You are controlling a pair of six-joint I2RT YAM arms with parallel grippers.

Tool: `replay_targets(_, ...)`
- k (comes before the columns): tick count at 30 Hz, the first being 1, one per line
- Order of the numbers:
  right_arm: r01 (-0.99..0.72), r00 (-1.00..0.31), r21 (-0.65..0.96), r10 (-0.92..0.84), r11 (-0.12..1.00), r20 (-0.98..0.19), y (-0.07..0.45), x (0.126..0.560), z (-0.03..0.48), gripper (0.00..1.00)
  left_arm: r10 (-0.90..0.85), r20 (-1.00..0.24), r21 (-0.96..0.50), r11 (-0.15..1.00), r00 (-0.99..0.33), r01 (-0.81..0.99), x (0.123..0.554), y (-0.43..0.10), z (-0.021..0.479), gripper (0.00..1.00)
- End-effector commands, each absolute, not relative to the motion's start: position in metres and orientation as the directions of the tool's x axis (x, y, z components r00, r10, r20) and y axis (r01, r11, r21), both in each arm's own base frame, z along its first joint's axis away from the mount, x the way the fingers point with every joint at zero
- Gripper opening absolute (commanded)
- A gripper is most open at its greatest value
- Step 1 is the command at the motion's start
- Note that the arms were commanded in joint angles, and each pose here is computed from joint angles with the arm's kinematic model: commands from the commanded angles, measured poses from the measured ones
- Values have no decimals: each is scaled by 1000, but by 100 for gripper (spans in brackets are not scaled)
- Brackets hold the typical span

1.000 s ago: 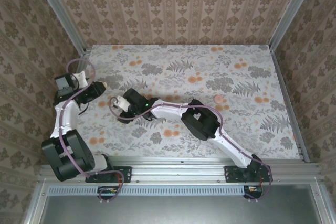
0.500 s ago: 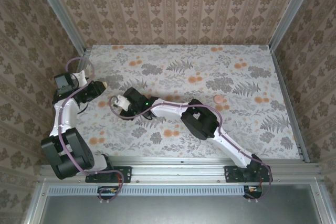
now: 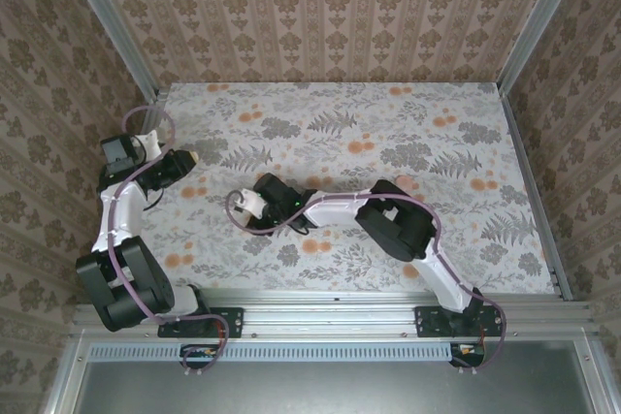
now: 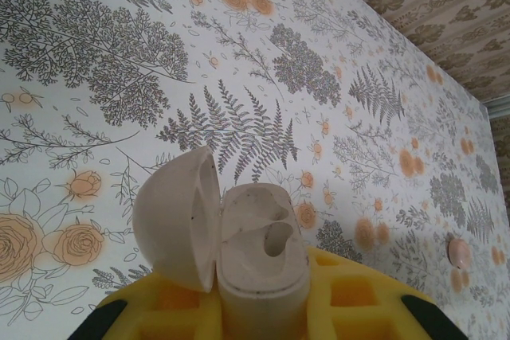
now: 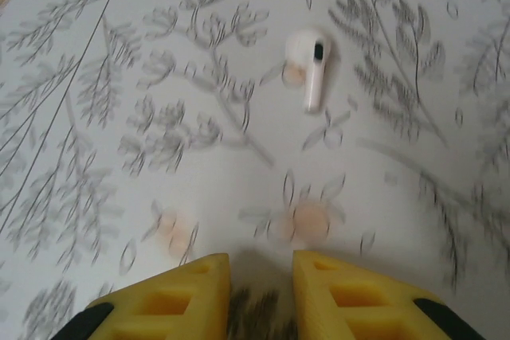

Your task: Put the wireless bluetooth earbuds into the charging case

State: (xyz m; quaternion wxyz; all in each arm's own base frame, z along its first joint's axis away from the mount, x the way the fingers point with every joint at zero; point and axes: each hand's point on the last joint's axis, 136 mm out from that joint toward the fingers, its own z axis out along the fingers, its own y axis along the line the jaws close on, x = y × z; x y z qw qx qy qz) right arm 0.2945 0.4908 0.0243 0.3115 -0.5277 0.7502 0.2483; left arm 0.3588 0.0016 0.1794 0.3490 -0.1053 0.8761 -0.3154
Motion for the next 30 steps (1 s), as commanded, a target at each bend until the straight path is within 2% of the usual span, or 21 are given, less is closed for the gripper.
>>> replay_targets(1, -930, -299, 56, -660, 363, -690, 463, 281, 20, 28, -396, -527, -631, 775, -752, 33, 355, -4, 176, 13)
replay_targets(3, -929, -303, 59, -663, 364, -684, 455, 276, 21, 28, -397, -524, -634, 773, -753, 33, 355, -5, 176, 13)
replay_targets(6, -935, -288, 60, -648, 350, -705, 458, 275, 30, 35, -399, -519, -637, 770, -756, 31, 354, -5, 175, 13)
replay_targets(16, -971, -128, -29, -621, 236, -773, 506, 301, 31, 52, -405, -523, -641, 767, -750, 34, 355, -4, 176, 13)
replay_targets(23, -982, -114, -3, -607, 190, -787, 532, 309, 22, 54, -418, -509, -656, 754, -752, 25, 355, 1, 172, 13)
replay_targets(30, -978, -163, 41, -617, 207, -770, 548, 320, 13, 54, -430, -493, -674, 738, -756, 20, 360, 3, 169, 14)
